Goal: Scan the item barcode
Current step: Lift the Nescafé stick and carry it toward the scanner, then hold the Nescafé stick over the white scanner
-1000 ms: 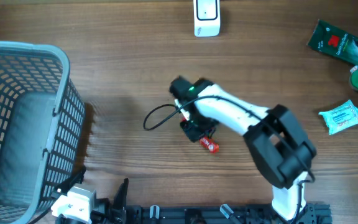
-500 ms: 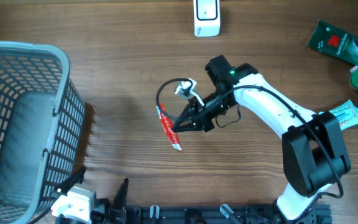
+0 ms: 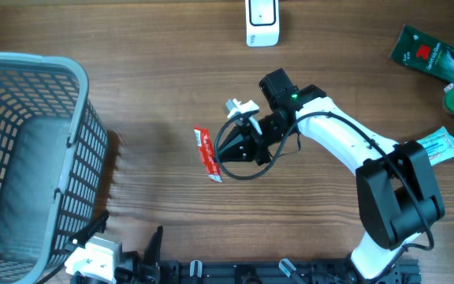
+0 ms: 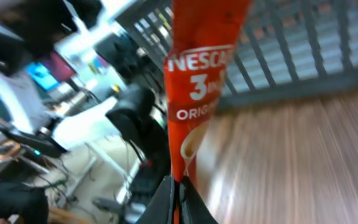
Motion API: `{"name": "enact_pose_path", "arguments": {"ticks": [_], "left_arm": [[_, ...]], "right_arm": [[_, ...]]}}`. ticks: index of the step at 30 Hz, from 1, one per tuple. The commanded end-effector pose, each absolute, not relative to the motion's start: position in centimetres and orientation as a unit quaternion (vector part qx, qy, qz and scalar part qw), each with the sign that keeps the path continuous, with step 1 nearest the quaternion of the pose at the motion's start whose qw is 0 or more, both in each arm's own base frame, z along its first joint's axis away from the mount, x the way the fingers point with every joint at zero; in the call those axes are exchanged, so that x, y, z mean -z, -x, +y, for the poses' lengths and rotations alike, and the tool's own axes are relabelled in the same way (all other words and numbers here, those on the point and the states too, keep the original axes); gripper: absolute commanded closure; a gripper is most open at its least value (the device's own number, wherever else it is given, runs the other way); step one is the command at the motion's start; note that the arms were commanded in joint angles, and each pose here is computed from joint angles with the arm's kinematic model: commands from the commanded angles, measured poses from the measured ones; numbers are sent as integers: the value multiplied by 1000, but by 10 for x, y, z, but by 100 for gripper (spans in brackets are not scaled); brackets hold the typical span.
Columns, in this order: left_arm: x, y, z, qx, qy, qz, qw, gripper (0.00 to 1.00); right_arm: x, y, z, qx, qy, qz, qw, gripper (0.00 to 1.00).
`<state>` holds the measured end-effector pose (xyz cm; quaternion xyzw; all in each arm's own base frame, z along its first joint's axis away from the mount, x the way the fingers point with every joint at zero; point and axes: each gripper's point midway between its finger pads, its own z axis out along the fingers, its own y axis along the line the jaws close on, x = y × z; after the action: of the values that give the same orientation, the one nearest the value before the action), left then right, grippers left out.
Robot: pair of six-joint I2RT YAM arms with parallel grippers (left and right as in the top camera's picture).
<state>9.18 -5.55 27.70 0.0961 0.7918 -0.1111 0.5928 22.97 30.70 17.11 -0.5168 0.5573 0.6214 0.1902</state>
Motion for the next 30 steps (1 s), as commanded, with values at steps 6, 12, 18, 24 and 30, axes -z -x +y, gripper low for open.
{"name": "enact_pose_path", "arguments": {"ticks": [6, 12, 18, 24, 30], "left_arm": [[-277, -90, -59, 115, -107, 788, 595, 0], [-277, -90, -59, 115, -107, 788, 595, 0], [-277, -90, -58, 114, -107, 788, 595, 0], [-277, -90, -59, 115, -107, 788, 595, 0], [-277, -90, -59, 115, -107, 788, 595, 0]], "right_arm": [[-91, -310, 289, -371, 401, 827, 136, 96], [-120, -388, 255, -196, 276, 919, 204, 96], [-146, -452, 230, -140, 228, 922, 280, 96], [-138, -543, 204, -135, 172, 924, 314, 96], [-104, -602, 204, -137, 134, 923, 333, 96]]}}
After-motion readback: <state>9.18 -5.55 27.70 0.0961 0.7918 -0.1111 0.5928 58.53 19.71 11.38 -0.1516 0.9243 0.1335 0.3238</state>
